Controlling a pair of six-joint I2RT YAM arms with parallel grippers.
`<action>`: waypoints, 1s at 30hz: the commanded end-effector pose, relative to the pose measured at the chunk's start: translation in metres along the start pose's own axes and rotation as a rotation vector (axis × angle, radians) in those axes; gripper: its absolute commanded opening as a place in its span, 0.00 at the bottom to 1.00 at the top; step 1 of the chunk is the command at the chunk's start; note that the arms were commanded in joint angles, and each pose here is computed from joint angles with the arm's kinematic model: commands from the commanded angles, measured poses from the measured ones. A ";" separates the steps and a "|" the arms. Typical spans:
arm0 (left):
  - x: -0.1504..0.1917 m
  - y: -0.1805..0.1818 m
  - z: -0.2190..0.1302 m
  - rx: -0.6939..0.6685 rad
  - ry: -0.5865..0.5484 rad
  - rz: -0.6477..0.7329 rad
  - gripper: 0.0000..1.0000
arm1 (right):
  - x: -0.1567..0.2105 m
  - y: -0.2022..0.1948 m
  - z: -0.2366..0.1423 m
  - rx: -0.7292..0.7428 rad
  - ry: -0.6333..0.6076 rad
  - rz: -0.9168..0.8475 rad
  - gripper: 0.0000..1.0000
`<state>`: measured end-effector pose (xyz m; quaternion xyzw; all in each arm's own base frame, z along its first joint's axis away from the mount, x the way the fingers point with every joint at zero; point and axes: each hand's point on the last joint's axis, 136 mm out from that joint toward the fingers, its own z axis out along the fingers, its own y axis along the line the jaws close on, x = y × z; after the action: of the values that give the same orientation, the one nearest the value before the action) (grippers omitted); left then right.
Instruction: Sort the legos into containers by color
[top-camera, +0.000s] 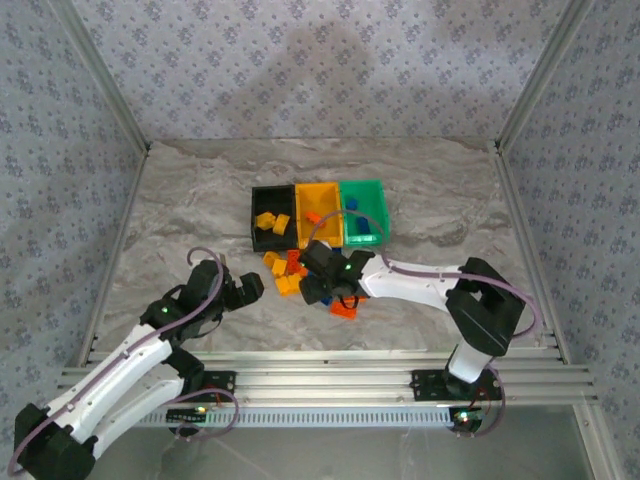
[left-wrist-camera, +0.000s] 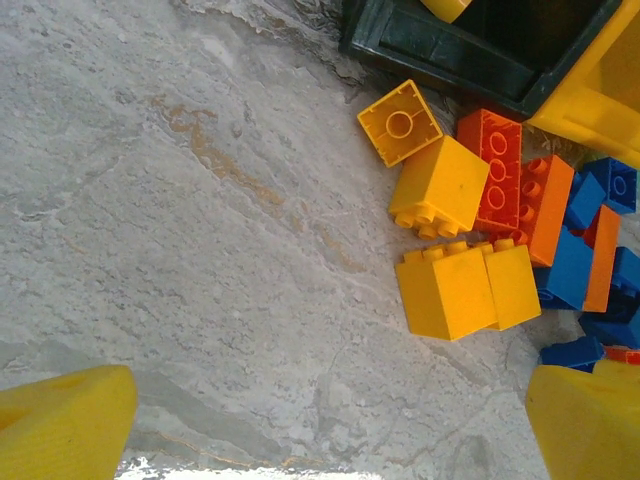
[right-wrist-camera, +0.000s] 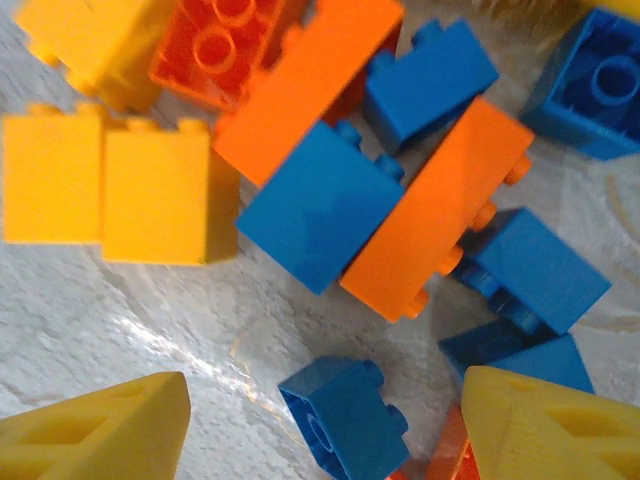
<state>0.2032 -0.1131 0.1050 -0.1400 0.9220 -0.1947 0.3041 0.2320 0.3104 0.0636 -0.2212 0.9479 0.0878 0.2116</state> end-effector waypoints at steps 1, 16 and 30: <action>-0.005 0.001 -0.001 -0.007 -0.023 -0.016 1.00 | 0.010 -0.006 0.004 0.054 0.053 -0.039 0.71; -0.003 0.003 0.003 -0.015 -0.014 -0.030 1.00 | 0.030 -0.002 0.038 0.089 0.114 -0.074 0.55; 0.001 0.000 0.008 -0.015 0.014 -0.037 1.00 | -0.003 0.000 -0.021 0.025 -0.080 -0.030 0.28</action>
<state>0.2039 -0.1132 0.0939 -0.1491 0.9273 -0.1846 0.2896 0.2198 0.3075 0.0454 -0.2507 0.9438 0.0587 0.2072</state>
